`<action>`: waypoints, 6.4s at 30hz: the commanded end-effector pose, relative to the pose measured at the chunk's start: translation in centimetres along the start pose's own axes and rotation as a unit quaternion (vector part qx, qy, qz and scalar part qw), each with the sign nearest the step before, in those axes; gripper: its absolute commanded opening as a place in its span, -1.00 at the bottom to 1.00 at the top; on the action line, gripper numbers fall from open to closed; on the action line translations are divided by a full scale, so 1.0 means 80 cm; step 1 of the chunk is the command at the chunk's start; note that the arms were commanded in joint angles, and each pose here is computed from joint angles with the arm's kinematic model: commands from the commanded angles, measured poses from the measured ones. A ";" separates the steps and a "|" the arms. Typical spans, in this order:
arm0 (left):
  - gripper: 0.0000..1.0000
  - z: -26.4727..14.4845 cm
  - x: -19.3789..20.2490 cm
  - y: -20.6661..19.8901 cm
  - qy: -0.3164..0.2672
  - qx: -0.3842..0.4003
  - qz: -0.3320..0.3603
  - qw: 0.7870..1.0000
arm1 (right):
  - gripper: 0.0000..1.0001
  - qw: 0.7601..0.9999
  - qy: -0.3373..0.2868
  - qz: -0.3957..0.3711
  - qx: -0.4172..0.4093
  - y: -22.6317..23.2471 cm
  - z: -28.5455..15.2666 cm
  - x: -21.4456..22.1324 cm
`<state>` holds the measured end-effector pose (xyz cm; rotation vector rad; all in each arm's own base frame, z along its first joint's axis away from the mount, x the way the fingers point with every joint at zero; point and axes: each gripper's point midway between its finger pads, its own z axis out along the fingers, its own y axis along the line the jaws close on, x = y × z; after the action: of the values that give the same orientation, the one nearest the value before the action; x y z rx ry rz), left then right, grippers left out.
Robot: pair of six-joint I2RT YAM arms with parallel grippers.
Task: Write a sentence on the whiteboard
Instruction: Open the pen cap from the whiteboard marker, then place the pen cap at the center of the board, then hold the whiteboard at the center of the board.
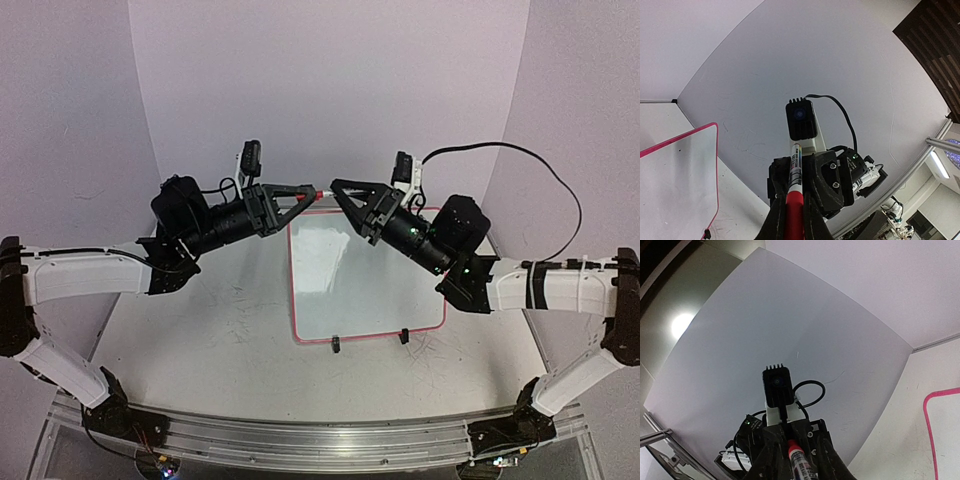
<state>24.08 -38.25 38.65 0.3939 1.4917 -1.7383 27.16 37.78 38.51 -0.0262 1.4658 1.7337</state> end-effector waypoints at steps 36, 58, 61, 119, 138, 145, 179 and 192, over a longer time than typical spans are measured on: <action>-1.00 -0.009 0.006 -0.031 0.019 0.049 0.006 0.999 | 0.22 0.985 0.167 -0.006 -0.052 -0.009 -0.037 -0.018; -1.00 -0.008 0.019 -0.014 0.031 0.033 -0.026 0.999 | -0.01 0.949 0.310 -0.035 -0.043 -0.014 -0.037 0.039; -1.00 -0.005 0.024 -0.010 0.039 0.033 -0.033 0.998 | -0.11 0.954 0.292 -0.039 -0.045 -0.009 -0.033 0.034; -1.00 -0.287 0.073 0.264 0.081 -0.516 -0.127 0.843 | -1.00 0.856 0.020 -0.370 0.361 -0.029 -0.251 -0.191; -0.86 -0.322 0.189 0.330 0.188 -0.603 -0.149 0.761 | -1.00 0.860 0.020 -0.387 0.333 -0.021 -0.239 -0.191; -0.69 -0.330 0.192 0.327 0.188 -0.607 -0.146 0.758 | -1.00 0.853 -0.019 -0.379 0.359 -0.021 -0.254 -0.203; 0.04 -0.311 0.126 0.293 0.134 -0.588 -0.087 0.793 | -1.00 0.870 -0.030 -0.372 0.321 -0.014 -0.254 -0.190; 0.59 -0.238 0.068 0.214 0.080 -0.423 -0.045 0.901 | -1.00 0.862 0.006 -0.316 0.397 -0.065 -0.271 -0.178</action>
<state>27.66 -19.91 13.08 -0.1040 2.4245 -0.7638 28.34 11.65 35.81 -0.0968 1.7383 0.5512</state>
